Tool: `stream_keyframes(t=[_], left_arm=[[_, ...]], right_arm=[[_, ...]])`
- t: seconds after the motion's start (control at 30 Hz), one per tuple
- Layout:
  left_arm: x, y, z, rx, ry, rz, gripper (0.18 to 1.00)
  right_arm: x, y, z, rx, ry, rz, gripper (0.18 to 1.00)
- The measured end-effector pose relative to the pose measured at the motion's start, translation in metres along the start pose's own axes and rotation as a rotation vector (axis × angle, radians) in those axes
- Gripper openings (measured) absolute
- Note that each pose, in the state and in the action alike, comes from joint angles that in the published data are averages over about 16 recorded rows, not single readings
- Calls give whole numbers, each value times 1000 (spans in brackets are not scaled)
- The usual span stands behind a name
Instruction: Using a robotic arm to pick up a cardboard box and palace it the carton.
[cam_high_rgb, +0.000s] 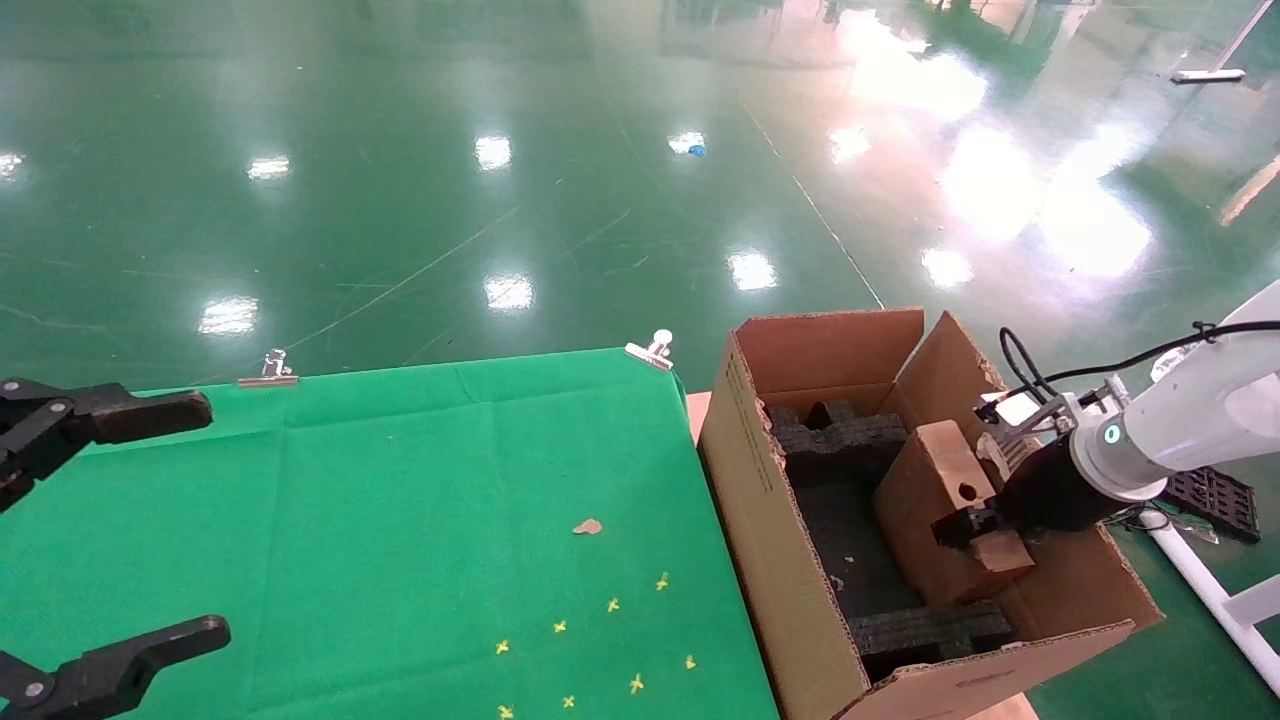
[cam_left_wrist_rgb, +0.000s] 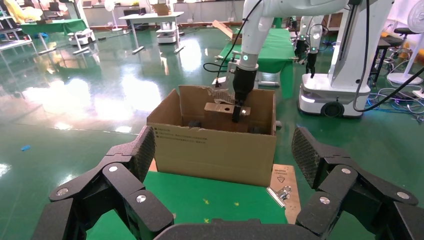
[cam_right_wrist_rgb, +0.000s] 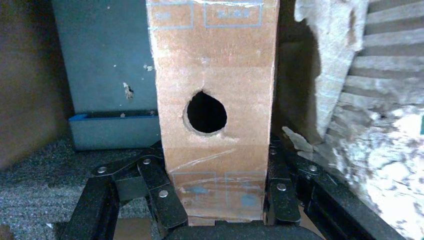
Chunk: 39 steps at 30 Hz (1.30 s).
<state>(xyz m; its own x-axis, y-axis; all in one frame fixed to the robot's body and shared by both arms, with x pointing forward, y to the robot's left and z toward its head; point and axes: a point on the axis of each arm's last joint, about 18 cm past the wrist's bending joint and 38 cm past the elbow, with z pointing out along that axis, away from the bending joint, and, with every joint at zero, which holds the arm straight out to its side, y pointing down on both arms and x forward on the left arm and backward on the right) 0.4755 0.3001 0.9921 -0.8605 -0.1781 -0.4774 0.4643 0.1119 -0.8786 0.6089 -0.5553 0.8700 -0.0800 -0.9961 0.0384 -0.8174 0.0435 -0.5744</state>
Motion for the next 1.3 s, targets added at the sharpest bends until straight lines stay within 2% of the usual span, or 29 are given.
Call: stream_keyframes(t=[0.33, 0.53, 0.8, 1.03, 1.3], left_arm=[[0, 0, 0, 0, 0, 0, 1001], [0, 0, 0, 0, 0, 0, 1001], [0, 0, 0, 0, 0, 0, 1001], [0, 0, 0, 0, 0, 0, 1001], [0, 0, 0, 0, 0, 0, 1001]], right_arm=[[2, -3, -5, -6, 20, -11, 397], [1, -5, -7, -5, 21, -17, 488], [-2, -17, -18, 19, 17, -51, 659], [-10, -47, -56, 101, -9, -122, 804], [-23, -90, -132, 264, -68, -223, 924]])
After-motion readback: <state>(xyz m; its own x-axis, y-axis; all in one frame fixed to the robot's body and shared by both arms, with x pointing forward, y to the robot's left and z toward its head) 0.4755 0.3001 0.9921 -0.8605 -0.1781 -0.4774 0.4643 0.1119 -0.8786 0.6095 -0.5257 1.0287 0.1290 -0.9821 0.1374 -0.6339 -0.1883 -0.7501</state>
